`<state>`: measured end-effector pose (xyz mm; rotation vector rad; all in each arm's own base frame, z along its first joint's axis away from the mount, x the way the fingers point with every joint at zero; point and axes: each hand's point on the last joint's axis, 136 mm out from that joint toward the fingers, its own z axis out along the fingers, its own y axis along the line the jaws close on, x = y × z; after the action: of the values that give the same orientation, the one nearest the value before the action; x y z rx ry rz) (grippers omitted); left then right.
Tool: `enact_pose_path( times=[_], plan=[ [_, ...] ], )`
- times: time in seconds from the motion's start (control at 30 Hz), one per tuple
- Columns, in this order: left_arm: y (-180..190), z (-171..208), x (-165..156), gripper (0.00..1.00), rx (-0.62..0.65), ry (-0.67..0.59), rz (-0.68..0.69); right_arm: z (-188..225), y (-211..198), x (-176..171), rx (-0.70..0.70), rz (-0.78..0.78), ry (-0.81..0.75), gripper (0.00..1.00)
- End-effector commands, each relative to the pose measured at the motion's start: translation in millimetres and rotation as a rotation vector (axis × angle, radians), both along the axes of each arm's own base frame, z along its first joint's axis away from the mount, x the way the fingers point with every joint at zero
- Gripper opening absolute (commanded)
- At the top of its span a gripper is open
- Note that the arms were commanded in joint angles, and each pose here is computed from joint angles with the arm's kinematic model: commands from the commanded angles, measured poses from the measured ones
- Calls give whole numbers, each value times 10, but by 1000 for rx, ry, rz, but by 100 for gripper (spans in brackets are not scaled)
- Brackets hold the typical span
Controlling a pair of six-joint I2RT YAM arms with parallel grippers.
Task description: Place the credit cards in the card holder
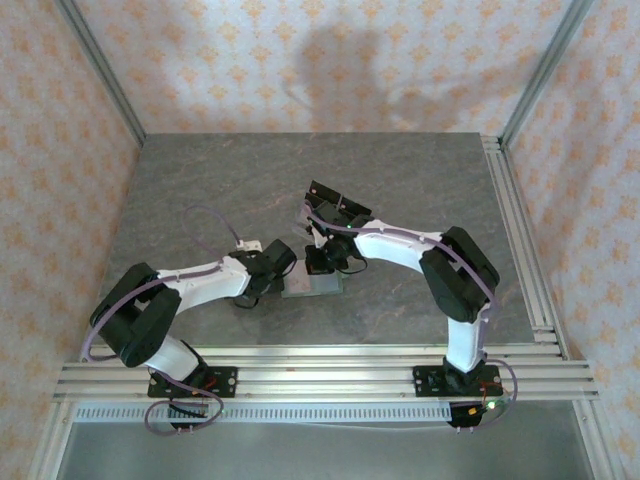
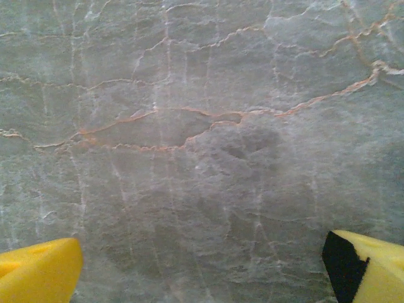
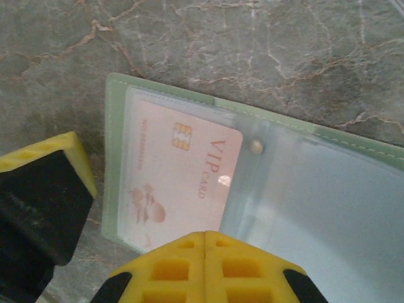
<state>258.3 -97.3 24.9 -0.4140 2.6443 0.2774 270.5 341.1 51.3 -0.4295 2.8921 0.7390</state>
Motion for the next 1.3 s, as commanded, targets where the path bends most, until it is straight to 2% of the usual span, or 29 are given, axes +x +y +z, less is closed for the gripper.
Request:
enact_pose_path(
  times=[0.0, 0.5, 1.27],
  plan=[
    [-56, 30, 58, 100, -6, -17, -6, -58, 4, 54, -29, -12, -8, 0],
    [-56, -43, 38, 100, -4, -4, -6, -224, 61, 36, -41, -8, 18, 0],
    [-45, -74, 0, 100, -5, 1, -7, -196, 304, -50, -5, 44, 28, 0]
  ],
)
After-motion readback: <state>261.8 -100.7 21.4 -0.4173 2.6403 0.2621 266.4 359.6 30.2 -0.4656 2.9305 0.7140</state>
